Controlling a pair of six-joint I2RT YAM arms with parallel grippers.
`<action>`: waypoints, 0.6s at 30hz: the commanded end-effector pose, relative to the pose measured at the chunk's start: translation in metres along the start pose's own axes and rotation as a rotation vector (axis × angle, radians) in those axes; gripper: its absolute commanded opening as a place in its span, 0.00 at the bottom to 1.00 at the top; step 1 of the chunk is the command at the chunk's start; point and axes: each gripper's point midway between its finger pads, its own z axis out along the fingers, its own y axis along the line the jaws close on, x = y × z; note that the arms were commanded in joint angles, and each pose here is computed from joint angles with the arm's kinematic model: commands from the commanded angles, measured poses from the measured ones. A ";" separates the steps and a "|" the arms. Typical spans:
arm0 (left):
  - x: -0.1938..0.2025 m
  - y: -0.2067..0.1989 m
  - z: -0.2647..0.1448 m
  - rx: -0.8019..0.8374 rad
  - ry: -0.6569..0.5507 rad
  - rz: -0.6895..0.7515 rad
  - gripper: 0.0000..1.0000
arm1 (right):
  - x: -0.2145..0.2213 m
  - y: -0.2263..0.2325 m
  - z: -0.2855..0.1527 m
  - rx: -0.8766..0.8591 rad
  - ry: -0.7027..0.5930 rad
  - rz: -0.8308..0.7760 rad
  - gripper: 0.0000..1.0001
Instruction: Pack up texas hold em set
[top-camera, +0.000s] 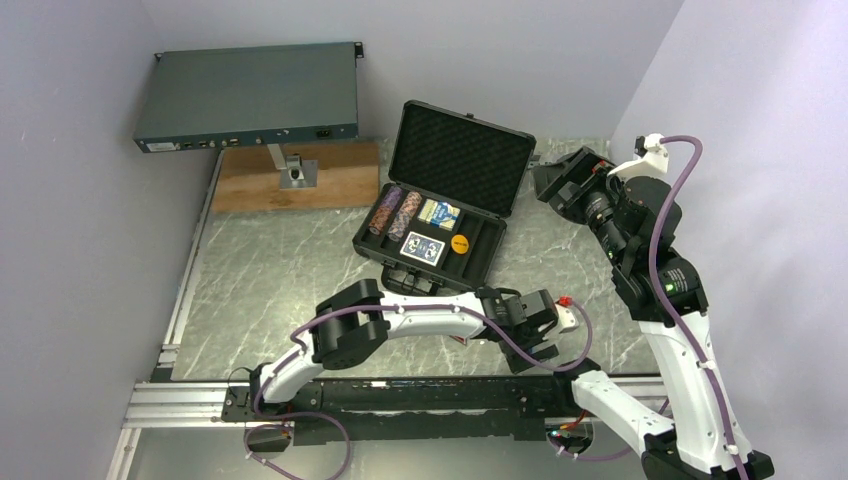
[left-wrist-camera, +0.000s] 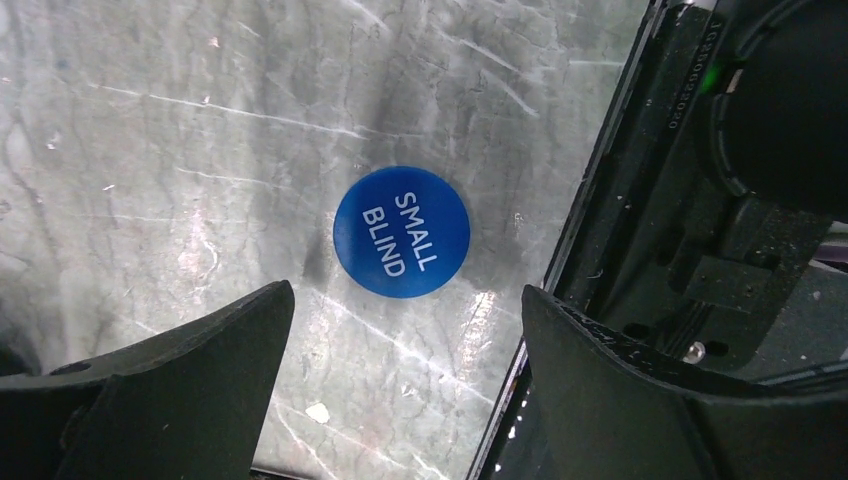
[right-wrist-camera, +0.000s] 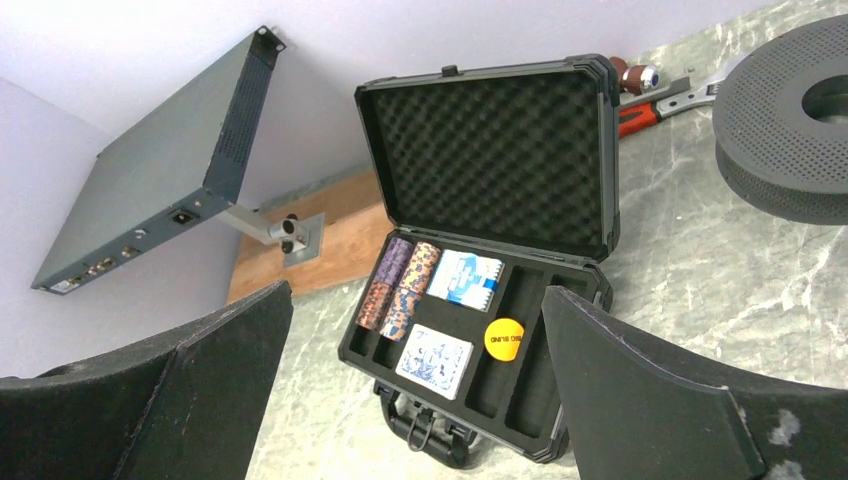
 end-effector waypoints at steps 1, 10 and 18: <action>-0.013 -0.002 0.002 -0.022 -0.030 0.004 0.90 | -0.006 0.007 -0.001 -0.033 -0.017 -0.011 1.00; -0.016 0.005 0.009 -0.070 -0.051 0.006 0.85 | -0.003 0.009 0.002 -0.046 -0.007 -0.014 1.00; -0.015 0.000 0.015 -0.042 -0.059 0.019 0.79 | -0.002 0.007 0.003 -0.040 -0.008 -0.025 1.00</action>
